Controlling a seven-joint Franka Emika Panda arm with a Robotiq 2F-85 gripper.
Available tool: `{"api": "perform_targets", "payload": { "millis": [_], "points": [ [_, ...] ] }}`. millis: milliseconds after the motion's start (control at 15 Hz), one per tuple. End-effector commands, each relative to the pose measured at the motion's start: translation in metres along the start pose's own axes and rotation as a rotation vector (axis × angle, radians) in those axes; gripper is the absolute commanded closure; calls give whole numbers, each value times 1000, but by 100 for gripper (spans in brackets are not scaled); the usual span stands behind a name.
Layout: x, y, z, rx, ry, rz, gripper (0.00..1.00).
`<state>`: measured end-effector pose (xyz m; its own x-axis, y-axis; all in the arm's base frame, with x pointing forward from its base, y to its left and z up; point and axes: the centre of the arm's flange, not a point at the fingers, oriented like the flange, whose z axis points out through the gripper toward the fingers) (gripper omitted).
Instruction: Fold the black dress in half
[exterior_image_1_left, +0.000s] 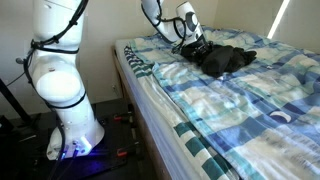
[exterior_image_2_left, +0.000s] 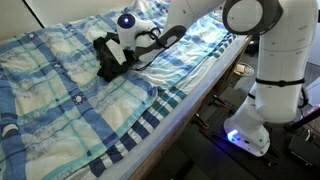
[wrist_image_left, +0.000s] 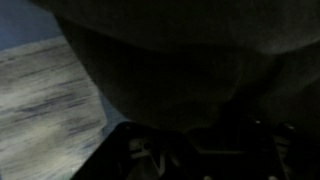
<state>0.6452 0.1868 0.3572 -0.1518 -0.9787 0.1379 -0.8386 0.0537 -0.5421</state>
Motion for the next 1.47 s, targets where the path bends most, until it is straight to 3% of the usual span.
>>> {"api": "perform_targets", "payload": {
  "millis": [0, 267, 467, 1067, 1400],
  "points": [
    [7, -2, 4, 33, -19, 15, 72],
    [10, -1, -2, 19, -1, 37, 100],
    [9, 2, -22, -30, 29, 51, 97],
    [-14, 21, -157, -140, 274, 171, 97],
    [-2, 22, -217, -211, 353, 229, 97]
  ]
}}
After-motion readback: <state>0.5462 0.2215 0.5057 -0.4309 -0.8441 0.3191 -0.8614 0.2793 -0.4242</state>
